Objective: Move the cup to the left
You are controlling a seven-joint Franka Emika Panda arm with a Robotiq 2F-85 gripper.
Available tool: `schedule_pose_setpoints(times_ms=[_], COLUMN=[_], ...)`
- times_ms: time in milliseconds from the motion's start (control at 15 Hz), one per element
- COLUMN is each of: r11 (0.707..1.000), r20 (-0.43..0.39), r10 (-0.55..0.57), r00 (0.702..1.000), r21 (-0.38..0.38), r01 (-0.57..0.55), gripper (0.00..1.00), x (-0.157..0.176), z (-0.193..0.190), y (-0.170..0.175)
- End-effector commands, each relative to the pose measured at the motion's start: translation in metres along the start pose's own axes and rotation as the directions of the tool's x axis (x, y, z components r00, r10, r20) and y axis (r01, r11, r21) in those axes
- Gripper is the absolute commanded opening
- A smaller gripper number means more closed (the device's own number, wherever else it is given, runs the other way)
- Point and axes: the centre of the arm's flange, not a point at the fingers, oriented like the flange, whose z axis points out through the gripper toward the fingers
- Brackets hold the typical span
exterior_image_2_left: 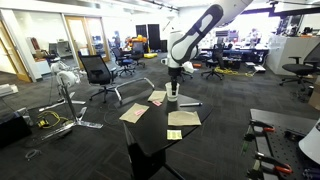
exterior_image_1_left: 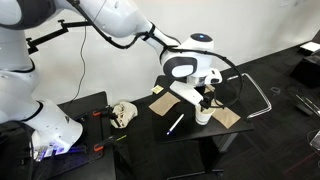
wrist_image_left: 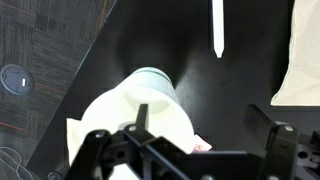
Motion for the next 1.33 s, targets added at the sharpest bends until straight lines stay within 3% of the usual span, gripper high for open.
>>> schedule_pose_setpoints(times_ms=[0, 200, 600, 867, 1267], r11=[1.0, 1.0, 1.0, 1.0, 0.999], r20=[-0.001, 0.003, 0.001, -0.001, -0.005], r10=[-0.026, -0.027, -0.027, -0.026, -0.05], r00=[1.0, 1.0, 1.0, 1.0, 0.999], r21=[0.002, 0.005, 0.004, 0.005, 0.012], r01=[0.026, 0.027, 0.027, 0.026, 0.051], gripper=[0.68, 0.42, 0.01, 0.0, 0.0], x=[0.007, 0.009, 0.009, 0.011, 0.019], z=[0.006, 0.01, 0.011, 0.006, -0.031], y=[0.007, 0.007, 0.007, 0.007, -0.033])
